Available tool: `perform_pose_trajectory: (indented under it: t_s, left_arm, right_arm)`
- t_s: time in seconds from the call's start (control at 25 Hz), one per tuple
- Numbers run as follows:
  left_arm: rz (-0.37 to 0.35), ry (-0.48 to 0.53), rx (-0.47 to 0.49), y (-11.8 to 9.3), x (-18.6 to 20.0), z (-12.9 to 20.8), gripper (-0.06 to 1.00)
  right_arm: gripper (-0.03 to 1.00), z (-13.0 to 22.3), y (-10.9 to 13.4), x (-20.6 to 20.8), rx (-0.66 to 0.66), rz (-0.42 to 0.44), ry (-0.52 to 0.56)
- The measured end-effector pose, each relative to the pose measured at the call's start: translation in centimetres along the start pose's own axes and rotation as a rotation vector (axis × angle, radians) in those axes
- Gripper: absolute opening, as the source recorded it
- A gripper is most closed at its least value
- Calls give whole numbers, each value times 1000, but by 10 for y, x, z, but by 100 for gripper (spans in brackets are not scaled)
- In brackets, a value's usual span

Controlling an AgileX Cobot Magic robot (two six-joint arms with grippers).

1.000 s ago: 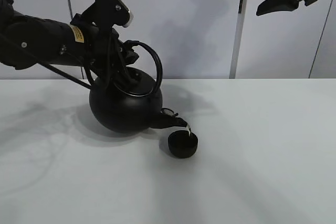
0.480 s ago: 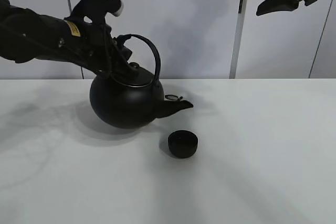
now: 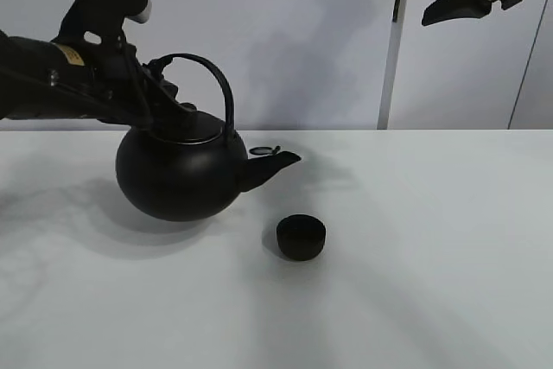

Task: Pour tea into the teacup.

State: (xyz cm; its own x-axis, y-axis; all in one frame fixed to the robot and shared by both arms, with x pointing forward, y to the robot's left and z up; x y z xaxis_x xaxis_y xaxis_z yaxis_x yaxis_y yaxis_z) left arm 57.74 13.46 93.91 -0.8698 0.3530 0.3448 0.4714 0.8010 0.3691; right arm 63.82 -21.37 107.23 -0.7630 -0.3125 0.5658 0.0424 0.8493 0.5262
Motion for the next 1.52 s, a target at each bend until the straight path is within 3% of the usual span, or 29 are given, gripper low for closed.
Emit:
perform_pose_trajectory:
  t_s: [0.32, 0.8, 1.08, 1.52]
  left_arm:
    - [-58, 5, 68, -13, 18, 20, 9]
    - [-125, -17, 144, -14, 39, 44, 9]
    - [-96, -2, 120, -19, 47, 54, 9]
    - [-77, -72, 102, -23, 47, 53, 9]
  right_arm:
    - [63, 0, 0, 0, 0, 0, 0]
    - [63, 0, 0, 0, 0, 0, 0]
    - [63, 0, 0, 0, 0, 0, 0]
    - [63, 0, 0, 0, -1, 0, -1]
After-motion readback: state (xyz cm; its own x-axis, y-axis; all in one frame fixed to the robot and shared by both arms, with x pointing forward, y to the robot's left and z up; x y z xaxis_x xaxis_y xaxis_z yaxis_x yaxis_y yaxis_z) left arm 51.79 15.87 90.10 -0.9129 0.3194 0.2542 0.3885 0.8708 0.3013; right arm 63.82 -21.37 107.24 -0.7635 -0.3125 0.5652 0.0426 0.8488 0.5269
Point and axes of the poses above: a point on each arm's last joint axis where the gripper is mounted, x pointing back along that axis away from the gripper, y along the wrist's bending axis when the last joint is at zero, z = x × y, the point moved 1 cm from there along -x, pointing out along that axis toward the gripper, and after that the axes turned 7 degrees about -x, right-handed, at the moved point
